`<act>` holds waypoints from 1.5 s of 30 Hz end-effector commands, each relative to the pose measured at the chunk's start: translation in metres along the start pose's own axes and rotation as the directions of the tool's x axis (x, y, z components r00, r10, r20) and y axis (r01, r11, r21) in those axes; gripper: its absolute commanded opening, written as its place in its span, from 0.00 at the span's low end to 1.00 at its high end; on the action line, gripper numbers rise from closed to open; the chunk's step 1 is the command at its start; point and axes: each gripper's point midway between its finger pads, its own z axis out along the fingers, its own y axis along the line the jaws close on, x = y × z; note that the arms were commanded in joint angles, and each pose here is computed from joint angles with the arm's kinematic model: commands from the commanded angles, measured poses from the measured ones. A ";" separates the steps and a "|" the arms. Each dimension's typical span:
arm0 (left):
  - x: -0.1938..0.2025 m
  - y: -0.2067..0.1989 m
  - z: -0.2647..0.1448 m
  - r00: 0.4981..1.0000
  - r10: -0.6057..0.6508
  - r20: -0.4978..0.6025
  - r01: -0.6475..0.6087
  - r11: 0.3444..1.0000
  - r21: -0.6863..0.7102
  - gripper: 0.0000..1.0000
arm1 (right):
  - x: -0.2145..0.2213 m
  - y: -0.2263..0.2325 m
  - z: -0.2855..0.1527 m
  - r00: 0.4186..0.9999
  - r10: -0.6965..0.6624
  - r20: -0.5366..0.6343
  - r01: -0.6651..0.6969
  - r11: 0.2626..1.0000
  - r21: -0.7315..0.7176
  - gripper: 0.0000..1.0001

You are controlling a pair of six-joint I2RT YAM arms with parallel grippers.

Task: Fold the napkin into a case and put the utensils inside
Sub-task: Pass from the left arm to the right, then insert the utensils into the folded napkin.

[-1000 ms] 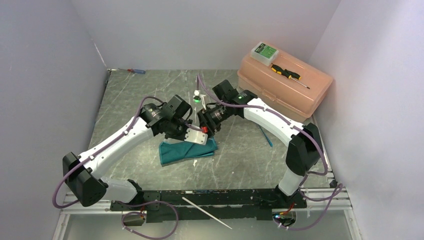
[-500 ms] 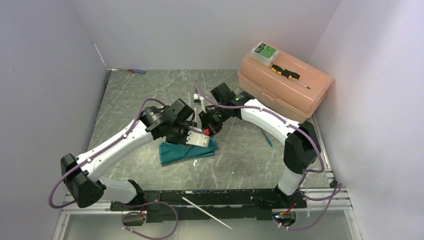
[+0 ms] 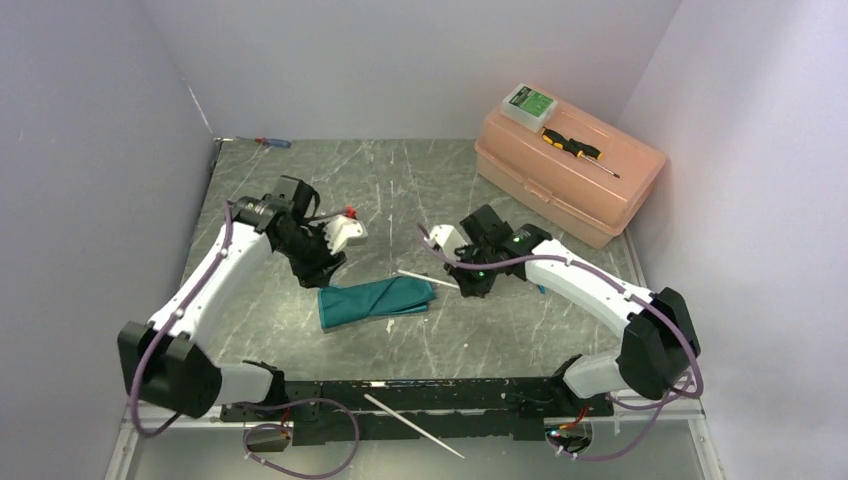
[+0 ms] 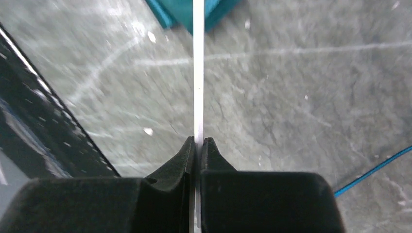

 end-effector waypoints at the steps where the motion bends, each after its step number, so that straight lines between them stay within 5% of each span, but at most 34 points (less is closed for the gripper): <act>1: 0.010 0.001 0.030 0.968 -0.243 0.065 0.230 0.959 0.169 0.50 | 0.005 -0.020 0.000 0.977 -0.208 0.041 0.201 0.971 0.128 0.00; 8: 0.017 0.021 0.062 0.923 -0.383 0.046 0.360 0.897 0.258 0.38 | -0.009 -0.031 -0.006 0.942 -0.335 0.009 0.325 0.918 0.227 0.00; 21: 0.057 0.022 0.102 0.914 -0.403 -0.056 0.405 0.891 0.205 0.25 | 0.000 0.004 0.018 0.898 -0.430 -0.097 0.437 0.897 0.069 0.00; 30: 0.069 0.029 0.097 0.923 -0.380 -0.065 0.385 0.912 0.142 0.25 | 0.000 0.007 0.029 0.873 -0.459 -0.163 0.469 0.883 0.031 0.00; 45: 0.087 0.014 0.089 0.901 -0.418 -0.115 0.433 0.881 0.188 0.24 | -0.018 0.012 0.041 0.841 -0.533 -0.094 0.535 0.845 0.000 0.00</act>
